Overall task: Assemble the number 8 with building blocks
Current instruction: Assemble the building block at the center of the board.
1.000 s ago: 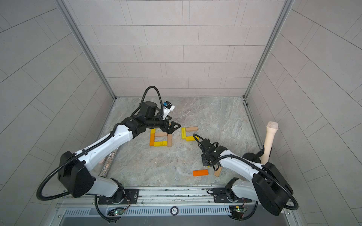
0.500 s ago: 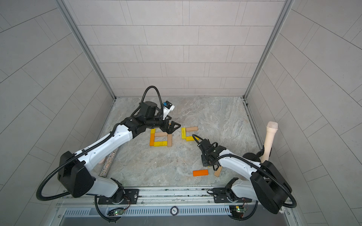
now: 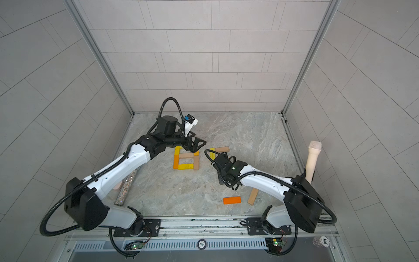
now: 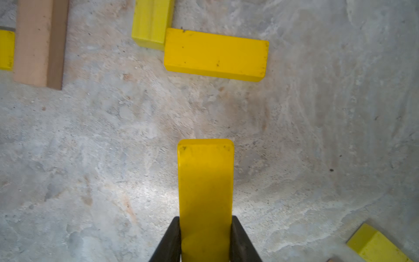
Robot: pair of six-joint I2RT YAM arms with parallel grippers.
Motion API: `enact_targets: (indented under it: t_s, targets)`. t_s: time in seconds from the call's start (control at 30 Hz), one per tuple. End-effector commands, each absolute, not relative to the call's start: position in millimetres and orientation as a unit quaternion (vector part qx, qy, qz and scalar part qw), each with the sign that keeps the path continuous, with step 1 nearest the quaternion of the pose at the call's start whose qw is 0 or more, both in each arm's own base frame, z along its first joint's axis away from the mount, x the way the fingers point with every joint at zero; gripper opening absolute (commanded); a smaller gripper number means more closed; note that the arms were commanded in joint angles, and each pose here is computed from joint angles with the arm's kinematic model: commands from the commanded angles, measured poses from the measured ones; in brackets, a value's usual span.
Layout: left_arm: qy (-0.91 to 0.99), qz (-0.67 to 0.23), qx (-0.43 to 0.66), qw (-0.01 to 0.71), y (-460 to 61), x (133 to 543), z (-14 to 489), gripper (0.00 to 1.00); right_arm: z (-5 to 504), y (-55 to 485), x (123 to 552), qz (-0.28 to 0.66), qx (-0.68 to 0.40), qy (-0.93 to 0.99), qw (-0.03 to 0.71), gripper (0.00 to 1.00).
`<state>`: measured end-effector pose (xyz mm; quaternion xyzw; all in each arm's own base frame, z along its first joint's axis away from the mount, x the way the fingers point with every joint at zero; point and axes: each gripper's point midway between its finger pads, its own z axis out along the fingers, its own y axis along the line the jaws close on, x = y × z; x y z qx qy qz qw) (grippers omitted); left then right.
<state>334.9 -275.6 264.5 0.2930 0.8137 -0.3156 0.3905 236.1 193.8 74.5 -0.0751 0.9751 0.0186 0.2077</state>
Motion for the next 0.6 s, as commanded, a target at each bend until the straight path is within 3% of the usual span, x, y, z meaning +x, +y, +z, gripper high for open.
enact_targets:
  t_s: [0.0,0.57]
  targets:
    - [0.799,-0.324,0.280,0.422,-266.9,341.3,288.5,1.00,80.2,207.0,244.7,0.001,-0.049,0.975,0.217,0.32]
    - [0.801,-0.328,0.231,0.444,-237.4,363.5,297.0,1.00,57.3,272.7,270.3,0.003,-0.047,0.982,0.182,0.30]
